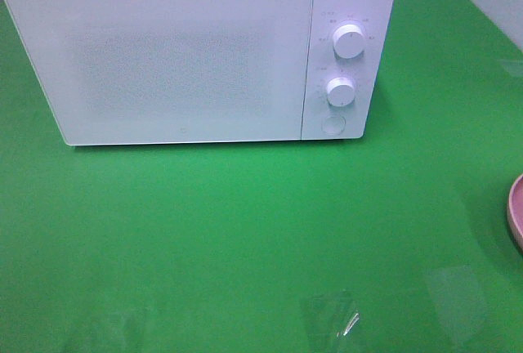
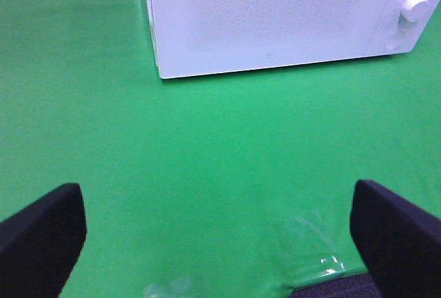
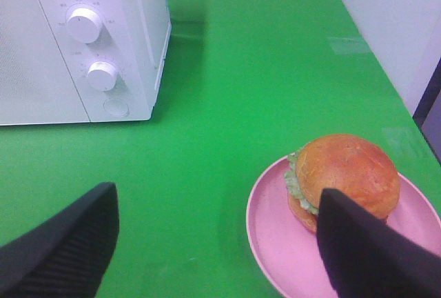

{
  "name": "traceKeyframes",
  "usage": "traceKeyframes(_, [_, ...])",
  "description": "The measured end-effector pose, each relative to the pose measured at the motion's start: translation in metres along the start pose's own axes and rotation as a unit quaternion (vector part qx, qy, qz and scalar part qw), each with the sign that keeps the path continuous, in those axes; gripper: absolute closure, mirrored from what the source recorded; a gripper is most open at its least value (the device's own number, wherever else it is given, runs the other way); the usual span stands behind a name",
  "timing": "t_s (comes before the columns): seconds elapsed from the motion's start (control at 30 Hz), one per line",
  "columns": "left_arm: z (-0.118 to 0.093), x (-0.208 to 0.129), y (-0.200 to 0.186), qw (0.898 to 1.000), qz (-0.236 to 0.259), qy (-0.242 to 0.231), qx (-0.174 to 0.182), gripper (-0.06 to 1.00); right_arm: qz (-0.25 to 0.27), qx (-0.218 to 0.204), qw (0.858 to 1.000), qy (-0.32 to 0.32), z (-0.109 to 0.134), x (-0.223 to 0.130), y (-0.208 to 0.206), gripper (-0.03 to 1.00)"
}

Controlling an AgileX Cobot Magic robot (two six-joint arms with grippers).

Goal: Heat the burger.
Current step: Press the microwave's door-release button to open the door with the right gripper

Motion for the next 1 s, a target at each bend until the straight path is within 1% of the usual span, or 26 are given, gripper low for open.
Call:
traceKeyframes(0.2, [0.0, 0.0, 0.0, 1.0, 0.0, 0.0, 0.0, -0.03, -0.004, 0.004, 1.0, -0.002, 0.004, 0.014, 0.02, 0.21])
traceKeyframes(0.43, [0.0, 0.0, 0.0, 1.0, 0.0, 0.0, 0.0, -0.03, -0.027, 0.011, 1.0, -0.007, 0.009, 0.03, 0.042, 0.21])
traceKeyframes(0.53, [0.0, 0.0, 0.0, 1.0, 0.0, 0.0, 0.0, -0.03, -0.046, 0.015, 0.999, -0.013, 0.012, 0.04, 0.054, 0.21])
traceKeyframes(0.6, [0.0, 0.0, 0.0, 1.0, 0.0, 0.0, 0.0, -0.03, -0.047, 0.016, 0.999, -0.014, 0.013, 0.042, 0.06, 0.21])
traceKeyframes(0.7, [0.0, 0.0, 0.0, 1.0, 0.0, 0.0, 0.0, -0.03, -0.046, 0.017, 0.999, -0.015, 0.014, 0.044, 0.068, 0.21])
traceKeyframes(0.8, [0.0, 0.0, 0.0, 1.0, 0.0, 0.0, 0.0, -0.03, -0.032, 0.016, 0.999, -0.018, 0.016, 0.045, 0.087, 0.21])
traceKeyframes(1.0, [0.0, 0.0, 0.0, 1.0, 0.0, 0.0, 0.0, -0.03, -0.011, 0.015, 1.0, -0.02, 0.017, 0.043, 0.111, 0.21])
Point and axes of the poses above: a point on each arm's last joint axis where the gripper is mounted, y pointing out along that axis toward the gripper, z along the wrist's bending axis when the last joint is at zero, x = y × z, the point moved 4 cm from there along y, pointing out along that axis toward the gripper, and after that the axes turned 8 degrees about y, right-handed, at the moved point
